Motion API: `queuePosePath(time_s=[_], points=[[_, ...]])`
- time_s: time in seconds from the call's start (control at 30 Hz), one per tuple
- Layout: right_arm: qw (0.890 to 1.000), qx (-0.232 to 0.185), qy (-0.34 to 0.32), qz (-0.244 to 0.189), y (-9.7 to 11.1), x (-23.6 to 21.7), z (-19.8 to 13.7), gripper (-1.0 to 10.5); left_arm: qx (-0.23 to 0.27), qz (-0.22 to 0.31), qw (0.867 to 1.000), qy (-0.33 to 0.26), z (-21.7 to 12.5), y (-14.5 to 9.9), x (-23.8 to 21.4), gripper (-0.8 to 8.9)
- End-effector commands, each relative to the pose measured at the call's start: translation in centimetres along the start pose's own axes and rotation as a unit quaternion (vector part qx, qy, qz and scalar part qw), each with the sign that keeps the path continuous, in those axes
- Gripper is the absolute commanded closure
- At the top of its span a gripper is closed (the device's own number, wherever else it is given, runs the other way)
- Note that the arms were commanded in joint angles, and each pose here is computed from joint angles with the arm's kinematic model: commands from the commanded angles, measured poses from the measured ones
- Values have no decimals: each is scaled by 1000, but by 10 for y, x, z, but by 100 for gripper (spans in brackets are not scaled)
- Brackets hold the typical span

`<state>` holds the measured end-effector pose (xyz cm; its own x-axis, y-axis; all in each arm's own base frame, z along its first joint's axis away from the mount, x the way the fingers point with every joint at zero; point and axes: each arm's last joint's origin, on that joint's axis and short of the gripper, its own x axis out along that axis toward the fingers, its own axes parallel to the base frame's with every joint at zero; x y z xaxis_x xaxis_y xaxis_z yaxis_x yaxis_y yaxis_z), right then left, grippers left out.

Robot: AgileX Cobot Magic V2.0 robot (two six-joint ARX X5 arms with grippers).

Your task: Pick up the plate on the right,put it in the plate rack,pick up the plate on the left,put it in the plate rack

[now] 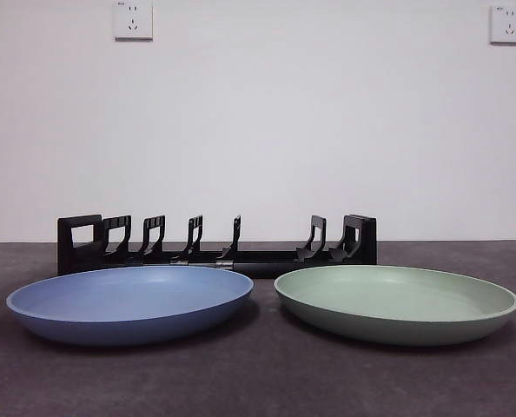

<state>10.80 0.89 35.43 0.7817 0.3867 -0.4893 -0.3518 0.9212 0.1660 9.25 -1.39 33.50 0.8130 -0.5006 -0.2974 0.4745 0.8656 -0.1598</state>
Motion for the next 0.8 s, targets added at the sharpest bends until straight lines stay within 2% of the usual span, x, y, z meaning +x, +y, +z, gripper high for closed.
queuePosePath(time_s=[0.03, 0.17, 0.2, 0.23, 0.27, 0.3, 0.33, 0.37, 0.4, 0.5, 0.6, 0.8], points=[[1000, -10, -2, 2, 1, -2, 1, 957, 8, -8, 1000, 11, -2, 0, 2, 819], [1000, -9, -1, 2, 1, -2, 0, 945, 6, -15, 1000, 19, -2, 0, 5, 805], [1000, -9, -1, 2, 1, -2, 0, 938, 6, -16, 1000, 19, -2, 0, 5, 739], [1000, -9, -1, 2, 1, -2, 1, 899, 7, -16, 1000, 17, -2, 0, 5, 597], [1000, -9, -2, 3, 1, -2, 1, 811, 9, -16, 1000, 16, -1, 0, 6, 430], [1000, -6, -4, 3, 1, -2, 1, 667, 16, -24, 1000, 13, -1, -1, 6, 252], [1000, 1, -5, 3, 1, -2, 1, 540, 22, -31, 999, 10, 0, -1, 6, 208], [1000, 7, -4, 2, 1, -1, 1, 413, 24, -36, 999, 8, 0, -2, 6, 211], [1000, 9, 1, 3, 0, 0, 2, 377, 28, -38, 999, 8, 1, -2, 6, 211], [1000, 22, 8, 22, -1, 5, 3, 379, 60, -53, 997, 12, 2, -4, 9, 211], [998, 45, 26, 22, -5, 14, 4, 381, 108, -76, 991, 13, 3, -8, 12, 211], [988, 94, 117, 21, -27, 64, 7, 406, 186, -122, 975, 13, 5, -16, 24, 212]])
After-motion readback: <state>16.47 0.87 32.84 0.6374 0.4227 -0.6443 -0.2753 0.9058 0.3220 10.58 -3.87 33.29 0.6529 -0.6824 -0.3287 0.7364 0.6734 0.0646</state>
